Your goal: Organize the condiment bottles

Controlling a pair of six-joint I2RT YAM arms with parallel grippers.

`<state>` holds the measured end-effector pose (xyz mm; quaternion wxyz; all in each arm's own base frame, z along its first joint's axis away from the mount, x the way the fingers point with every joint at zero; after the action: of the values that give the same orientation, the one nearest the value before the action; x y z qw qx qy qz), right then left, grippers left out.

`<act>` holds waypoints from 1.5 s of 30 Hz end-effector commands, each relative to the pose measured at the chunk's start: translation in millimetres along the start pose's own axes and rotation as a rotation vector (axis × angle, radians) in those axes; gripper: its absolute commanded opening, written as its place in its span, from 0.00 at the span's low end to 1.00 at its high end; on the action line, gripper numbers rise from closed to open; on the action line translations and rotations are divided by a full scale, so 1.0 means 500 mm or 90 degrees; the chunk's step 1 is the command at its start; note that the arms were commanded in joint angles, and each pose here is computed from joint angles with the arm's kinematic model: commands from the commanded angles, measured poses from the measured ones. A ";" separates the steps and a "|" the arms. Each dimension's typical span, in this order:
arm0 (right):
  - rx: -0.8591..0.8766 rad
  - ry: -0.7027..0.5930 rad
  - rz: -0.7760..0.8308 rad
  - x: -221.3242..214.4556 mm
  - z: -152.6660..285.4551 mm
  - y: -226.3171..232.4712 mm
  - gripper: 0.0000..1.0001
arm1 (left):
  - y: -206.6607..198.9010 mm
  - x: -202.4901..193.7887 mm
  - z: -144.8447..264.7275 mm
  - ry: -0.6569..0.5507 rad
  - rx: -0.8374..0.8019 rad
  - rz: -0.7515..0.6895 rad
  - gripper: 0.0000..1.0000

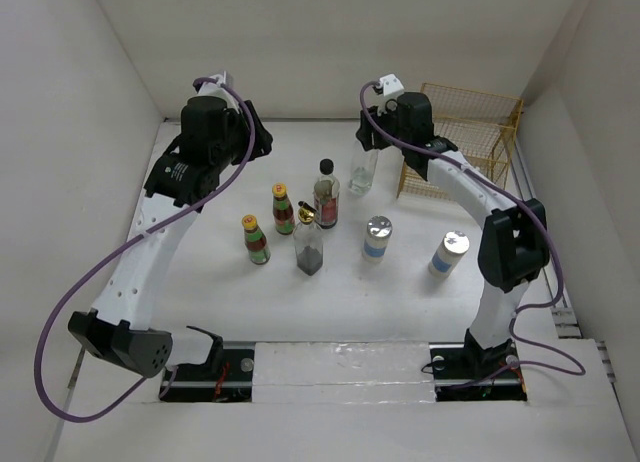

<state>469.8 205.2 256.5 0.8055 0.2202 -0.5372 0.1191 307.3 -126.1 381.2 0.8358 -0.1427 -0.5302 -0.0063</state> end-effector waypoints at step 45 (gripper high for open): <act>-0.400 -0.592 -0.151 0.592 0.340 -0.269 0.00 | 0.015 0.010 -0.008 -0.021 0.069 0.076 0.49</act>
<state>538.6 10.9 476.6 0.6261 0.0315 -0.7468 -0.2220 314.7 -119.0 371.4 0.8433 -0.1205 -0.5184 0.0745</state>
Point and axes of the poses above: each gripper's point midway between its finger pads, its own z axis back along the fingers, its own y axis along the line the jaws close on, x = y × z, the point moved 6 cm from there along z, back along the fingers, and after that the axes turned 11 degrees about -z, right-handed, at the moved point
